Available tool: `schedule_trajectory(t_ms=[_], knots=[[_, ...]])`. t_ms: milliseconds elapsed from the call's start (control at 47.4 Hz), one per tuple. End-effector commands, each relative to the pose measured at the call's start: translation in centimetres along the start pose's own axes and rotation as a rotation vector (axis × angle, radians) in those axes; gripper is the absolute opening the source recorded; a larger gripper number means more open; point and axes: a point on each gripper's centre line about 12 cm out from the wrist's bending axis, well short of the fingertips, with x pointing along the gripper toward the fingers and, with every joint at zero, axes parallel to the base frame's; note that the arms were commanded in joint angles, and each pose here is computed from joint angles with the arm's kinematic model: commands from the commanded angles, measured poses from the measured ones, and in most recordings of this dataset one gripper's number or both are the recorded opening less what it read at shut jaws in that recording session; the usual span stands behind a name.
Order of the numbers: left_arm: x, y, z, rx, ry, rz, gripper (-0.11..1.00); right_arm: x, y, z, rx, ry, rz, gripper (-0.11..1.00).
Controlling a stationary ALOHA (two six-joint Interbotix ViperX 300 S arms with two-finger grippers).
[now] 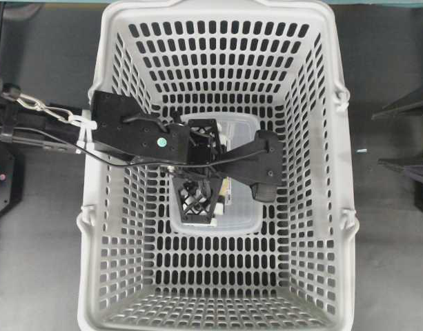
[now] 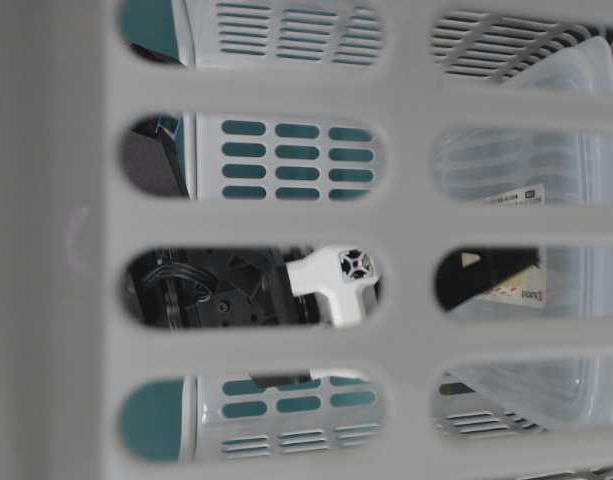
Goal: Pick up the cellophane tape from the shopping basket with the left arm.
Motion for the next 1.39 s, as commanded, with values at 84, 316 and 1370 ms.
schedule_trajectory(t_ms=[84, 316, 1370], knots=[[-1.7, -0.2, 0.9, 0.016, -0.051, 0.002, 0.51, 0.1, 0.0, 0.3, 0.003, -0.006, -0.001, 0.78], [-7.3, -0.4, 2.4, 0.02, -0.146, 0.001, 0.51, 0.0, 0.0, 0.4, 0.005, -0.017, 0.0, 0.78], [-20.1, -0.1, 4.4, -0.002, -0.106, 0.005, 0.51, -0.6, 0.0, 0.9, 0.006, -0.058, 0.002, 0.77]])
